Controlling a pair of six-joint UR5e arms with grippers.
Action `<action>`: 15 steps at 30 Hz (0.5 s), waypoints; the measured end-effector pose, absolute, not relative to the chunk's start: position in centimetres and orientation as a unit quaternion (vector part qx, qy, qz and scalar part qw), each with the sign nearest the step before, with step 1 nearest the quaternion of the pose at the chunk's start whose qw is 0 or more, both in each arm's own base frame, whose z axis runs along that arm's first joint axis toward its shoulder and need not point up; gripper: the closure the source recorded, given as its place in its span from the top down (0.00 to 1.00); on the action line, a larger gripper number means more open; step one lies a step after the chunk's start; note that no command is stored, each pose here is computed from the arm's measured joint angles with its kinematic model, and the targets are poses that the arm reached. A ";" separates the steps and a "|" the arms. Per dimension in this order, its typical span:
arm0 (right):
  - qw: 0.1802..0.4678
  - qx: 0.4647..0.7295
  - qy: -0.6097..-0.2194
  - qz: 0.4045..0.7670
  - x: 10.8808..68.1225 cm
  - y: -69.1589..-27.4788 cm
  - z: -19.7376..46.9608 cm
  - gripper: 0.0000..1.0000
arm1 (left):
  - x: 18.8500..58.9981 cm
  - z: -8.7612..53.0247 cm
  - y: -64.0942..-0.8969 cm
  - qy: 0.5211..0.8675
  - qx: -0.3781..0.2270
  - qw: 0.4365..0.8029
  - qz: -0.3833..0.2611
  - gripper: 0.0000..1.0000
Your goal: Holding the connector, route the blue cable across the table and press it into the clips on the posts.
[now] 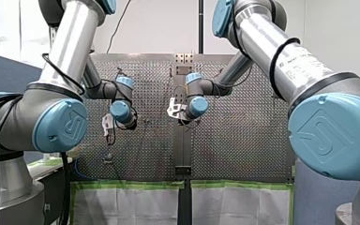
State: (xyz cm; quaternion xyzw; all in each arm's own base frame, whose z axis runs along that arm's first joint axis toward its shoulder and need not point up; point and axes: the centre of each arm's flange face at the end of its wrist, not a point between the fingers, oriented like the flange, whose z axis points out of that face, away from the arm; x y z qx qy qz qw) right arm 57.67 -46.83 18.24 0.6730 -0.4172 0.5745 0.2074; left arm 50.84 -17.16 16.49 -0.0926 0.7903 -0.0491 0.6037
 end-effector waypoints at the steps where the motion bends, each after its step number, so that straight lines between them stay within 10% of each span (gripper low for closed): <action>1: 0.208 0.673 -0.417 0.575 57.7 -46.8 18.3 0.00 | 50.5 16.6 -17.2 0.792 -0.092 0.601 -0.049 1.00; 15: 0.206 0.674 -0.415 0.575 57.8 -46.7 18.3 0.00 | 45.9 19.5 -18.7 0.803 -0.081 0.589 -0.035 1.00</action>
